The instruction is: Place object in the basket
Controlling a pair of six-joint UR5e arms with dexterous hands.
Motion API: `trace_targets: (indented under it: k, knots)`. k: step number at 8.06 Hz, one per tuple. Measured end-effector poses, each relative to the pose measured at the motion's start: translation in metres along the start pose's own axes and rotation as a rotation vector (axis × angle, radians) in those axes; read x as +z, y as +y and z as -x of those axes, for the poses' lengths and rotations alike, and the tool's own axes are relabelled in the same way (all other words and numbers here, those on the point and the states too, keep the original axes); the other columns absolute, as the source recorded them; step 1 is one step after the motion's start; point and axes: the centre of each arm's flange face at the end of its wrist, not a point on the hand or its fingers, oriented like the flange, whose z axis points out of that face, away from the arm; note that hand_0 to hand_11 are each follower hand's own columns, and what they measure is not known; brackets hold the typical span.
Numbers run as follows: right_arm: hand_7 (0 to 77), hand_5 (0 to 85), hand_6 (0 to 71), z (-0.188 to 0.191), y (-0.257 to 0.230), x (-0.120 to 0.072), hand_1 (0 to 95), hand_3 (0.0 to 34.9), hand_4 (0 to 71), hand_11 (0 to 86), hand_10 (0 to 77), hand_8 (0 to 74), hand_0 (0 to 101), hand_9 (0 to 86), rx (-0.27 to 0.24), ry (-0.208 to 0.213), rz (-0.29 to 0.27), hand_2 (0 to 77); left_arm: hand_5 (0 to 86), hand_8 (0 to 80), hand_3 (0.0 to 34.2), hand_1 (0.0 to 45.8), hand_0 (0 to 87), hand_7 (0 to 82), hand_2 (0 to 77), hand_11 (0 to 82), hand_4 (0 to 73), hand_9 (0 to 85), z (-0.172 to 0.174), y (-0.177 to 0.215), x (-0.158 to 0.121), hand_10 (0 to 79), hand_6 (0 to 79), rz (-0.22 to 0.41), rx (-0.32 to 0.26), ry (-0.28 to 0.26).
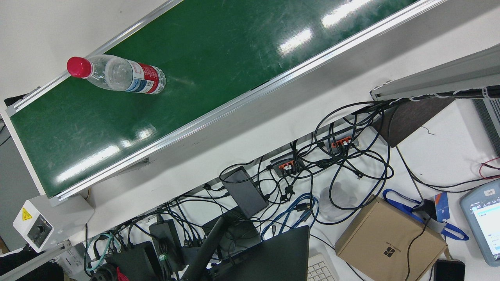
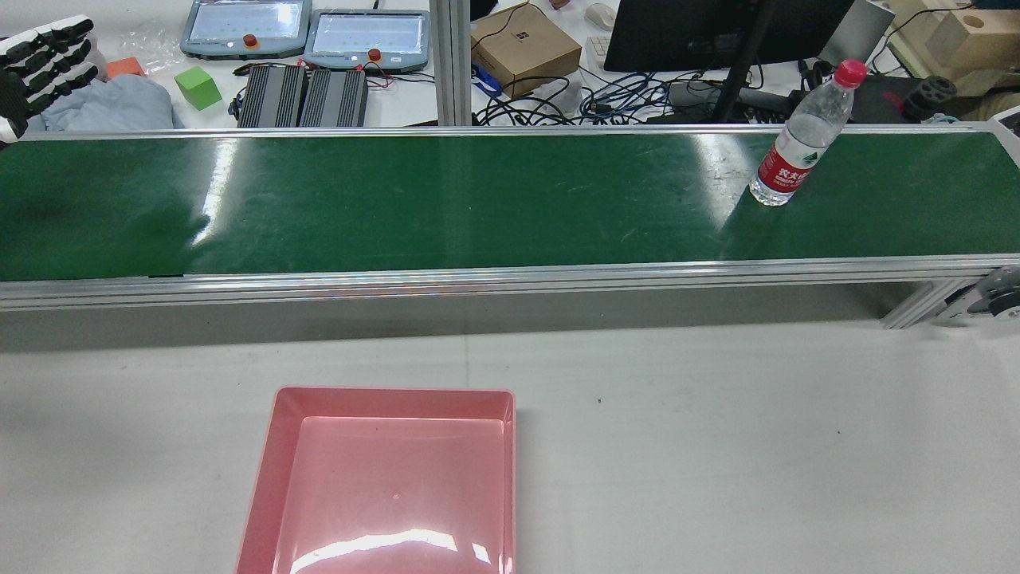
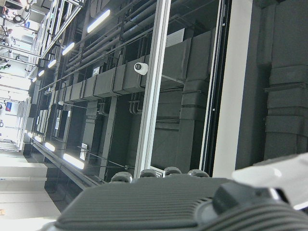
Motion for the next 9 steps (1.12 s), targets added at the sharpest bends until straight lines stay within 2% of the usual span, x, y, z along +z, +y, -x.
trace_targets:
  k: [2,4,5,9]
  knots:
    - [0.5,0.0,0.0,-0.0001,0.0000,0.0000,0.0,0.1,0.5,0.0,0.0,0.0,0,0.0,0.000,0.000,0.000,1.1,7.6,1.1,0.0,4.4,48.8,0.5,1.1,5.5,11.4,0.5,-0.0001,-0.0001,-0.0004,2.7,0.5,0.000,0.001,0.001]
    - [0.5,0.0,0.0,-0.0001,0.0000,0.0000,0.0,0.1,0.5,0.0,0.5,0.0,0,0.0,0.000,0.000,0.000,1.1,2.7,1.6,0.0,4.4,48.9,0.5,1.1,6.5,13.1,0.5,-0.0001,-0.0012,-0.0019,3.3,1.6,-0.002,0.003,0.001]
    - [0.5,0.0,0.0,-0.0001,0.0000,0.0000,0.0,0.1,0.5,0.0,0.5,0.0,0,0.0,0.000,0.000,0.000,1.1,1.1,1.6,0.0,4.4,48.9,0.5,1.1,6.5,11.4,0.5,0.0000,-0.0015,-0.0026,3.3,1.6,-0.003,0.003,0.001]
    - [0.5,0.0,0.0,0.0003,0.0000,-0.0001,0.0,0.2,0.5,0.0,0.0,0.0,0,0.0,0.000,0.000,0.000,1.1,2.7,1.6,0.0,4.4,48.9,0.5,1.1,5.5,11.4,0.5,-0.0035,-0.0004,-0.0040,3.3,0.5,-0.002,0.005,0.006]
